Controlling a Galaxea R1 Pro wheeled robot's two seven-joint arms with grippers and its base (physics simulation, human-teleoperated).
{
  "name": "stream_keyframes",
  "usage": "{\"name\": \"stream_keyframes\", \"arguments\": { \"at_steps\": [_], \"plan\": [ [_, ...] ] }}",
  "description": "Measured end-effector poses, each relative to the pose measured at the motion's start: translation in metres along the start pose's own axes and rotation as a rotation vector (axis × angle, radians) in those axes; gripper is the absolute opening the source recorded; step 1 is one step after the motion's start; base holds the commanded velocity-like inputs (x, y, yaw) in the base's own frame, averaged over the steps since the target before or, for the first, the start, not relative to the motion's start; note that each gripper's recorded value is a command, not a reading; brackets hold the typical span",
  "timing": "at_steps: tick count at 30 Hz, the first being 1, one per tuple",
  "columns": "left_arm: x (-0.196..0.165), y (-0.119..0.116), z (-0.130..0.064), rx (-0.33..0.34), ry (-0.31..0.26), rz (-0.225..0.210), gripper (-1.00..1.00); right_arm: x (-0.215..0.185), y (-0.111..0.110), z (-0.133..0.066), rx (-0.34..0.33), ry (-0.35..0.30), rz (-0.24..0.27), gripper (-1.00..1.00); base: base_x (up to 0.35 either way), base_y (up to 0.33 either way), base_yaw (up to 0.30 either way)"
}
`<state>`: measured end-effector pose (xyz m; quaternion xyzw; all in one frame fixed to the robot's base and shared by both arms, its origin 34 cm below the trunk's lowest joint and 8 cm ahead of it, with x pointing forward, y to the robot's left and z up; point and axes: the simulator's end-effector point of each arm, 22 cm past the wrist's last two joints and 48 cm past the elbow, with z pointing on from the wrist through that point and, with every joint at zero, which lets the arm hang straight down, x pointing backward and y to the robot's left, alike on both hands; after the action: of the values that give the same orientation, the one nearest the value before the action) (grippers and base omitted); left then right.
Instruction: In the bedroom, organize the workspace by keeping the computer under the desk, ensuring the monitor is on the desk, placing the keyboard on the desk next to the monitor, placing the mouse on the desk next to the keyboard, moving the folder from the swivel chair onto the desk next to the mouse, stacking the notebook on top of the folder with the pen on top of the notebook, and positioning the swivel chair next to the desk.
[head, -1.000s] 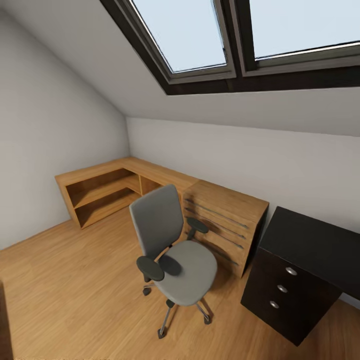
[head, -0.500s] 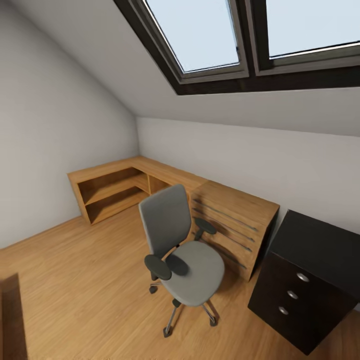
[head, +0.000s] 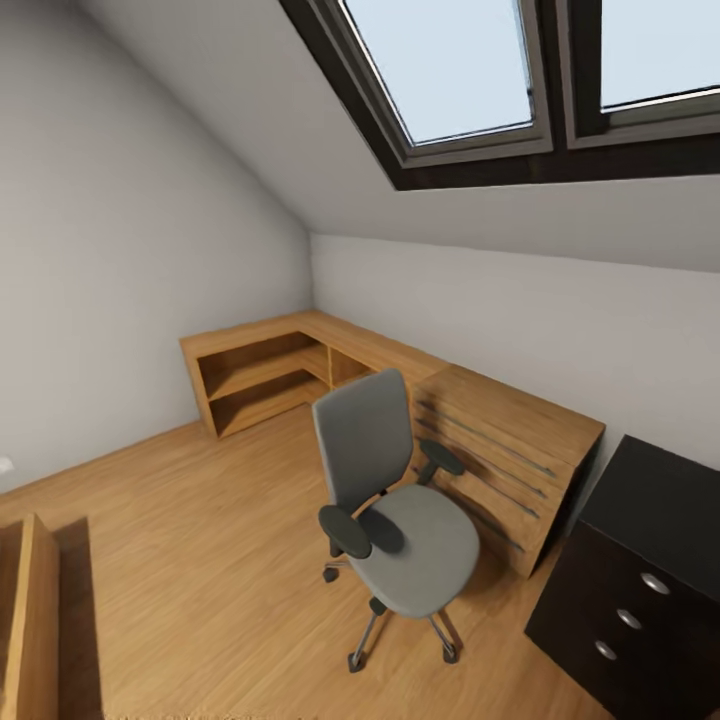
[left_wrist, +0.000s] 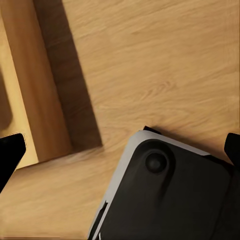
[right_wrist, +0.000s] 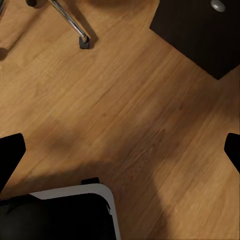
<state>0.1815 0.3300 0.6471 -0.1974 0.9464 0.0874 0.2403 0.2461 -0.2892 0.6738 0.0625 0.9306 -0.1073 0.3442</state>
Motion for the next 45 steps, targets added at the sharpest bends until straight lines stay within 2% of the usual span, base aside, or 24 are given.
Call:
{"name": "stream_keyframes", "arguments": {
  "at_steps": [20, 21, 22, 24, 25, 27, 29, 31, 33, 36, 41, 42, 45],
  "plan": [
    [-0.004, -0.008, 0.001, 0.016, -0.010, 0.004, 1.00, -0.002, 0.000, 0.001, 0.003, -0.004, 0.001, 1.00, 0.000, 0.000, 0.239],
    [-0.025, -0.029, 0.007, 0.061, -0.055, -0.005, 1.00, -0.007, 0.001, 0.004, 0.003, -0.012, 0.003, 1.00, 0.000, 0.000, 0.259],
    [-0.039, -0.041, 0.010, 0.081, -0.085, -0.021, 1.00, -0.014, 0.005, 0.007, -0.002, -0.026, 0.010, 1.00, 0.000, 0.000, 0.260],
    [-0.052, -0.052, 0.012, 0.102, -0.109, -0.035, 1.00, -0.025, 0.011, 0.011, -0.011, -0.050, 0.025, 1.00, 0.000, 0.000, 0.261],
    [-0.064, -0.065, 0.016, 0.127, -0.110, -0.049, 1.00, -0.047, 0.025, 0.018, -0.035, -0.097, 0.052, 1.00, 0.000, 0.000, 0.262],
    [-0.067, -0.072, 0.019, 0.132, -0.084, -0.061, 1.00, -0.064, 0.032, 0.022, -0.043, -0.130, 0.079, 1.00, 0.000, 0.000, 0.263],
    [-0.072, -0.081, 0.025, 0.120, -0.030, -0.073, 1.00, -0.089, 0.039, 0.030, -0.056, -0.177, 0.102, 1.00, 0.000, 0.000, 0.263],
    [-0.112, -0.106, 0.035, 0.091, 0.011, -0.074, 1.00, -0.156, 0.047, 0.063, -0.059, -0.256, 0.111, 1.00, 0.000, 0.000, 0.269],
    [-0.129, -0.117, 0.035, 0.081, 0.025, -0.069, 1.00, -0.186, 0.047, 0.077, -0.054, -0.281, 0.109, 1.00, 0.000, 0.000, 0.274],
    [-0.135, -0.132, 0.032, 0.074, 0.049, -0.076, 1.00, -0.217, 0.040, 0.091, -0.037, -0.309, 0.108, 1.00, 0.000, 0.000, 0.277],
    [-0.115, -0.121, 0.033, 0.042, 0.095, -0.061, 1.00, -0.221, 0.032, 0.094, -0.023, -0.313, 0.107, 1.00, 0.000, 0.000, 0.279],
    [-0.112, -0.109, 0.035, 0.022, 0.101, -0.051, 1.00, -0.217, 0.026, 0.095, -0.010, -0.304, 0.106, 1.00, 0.000, 0.000, 0.279],
    [-0.119, -0.095, 0.039, 0.002, 0.077, -0.042, 1.00, -0.214, 0.025, 0.095, -0.006, -0.296, 0.102, 1.00, 0.000, 0.000, 0.279]
  ]
}}
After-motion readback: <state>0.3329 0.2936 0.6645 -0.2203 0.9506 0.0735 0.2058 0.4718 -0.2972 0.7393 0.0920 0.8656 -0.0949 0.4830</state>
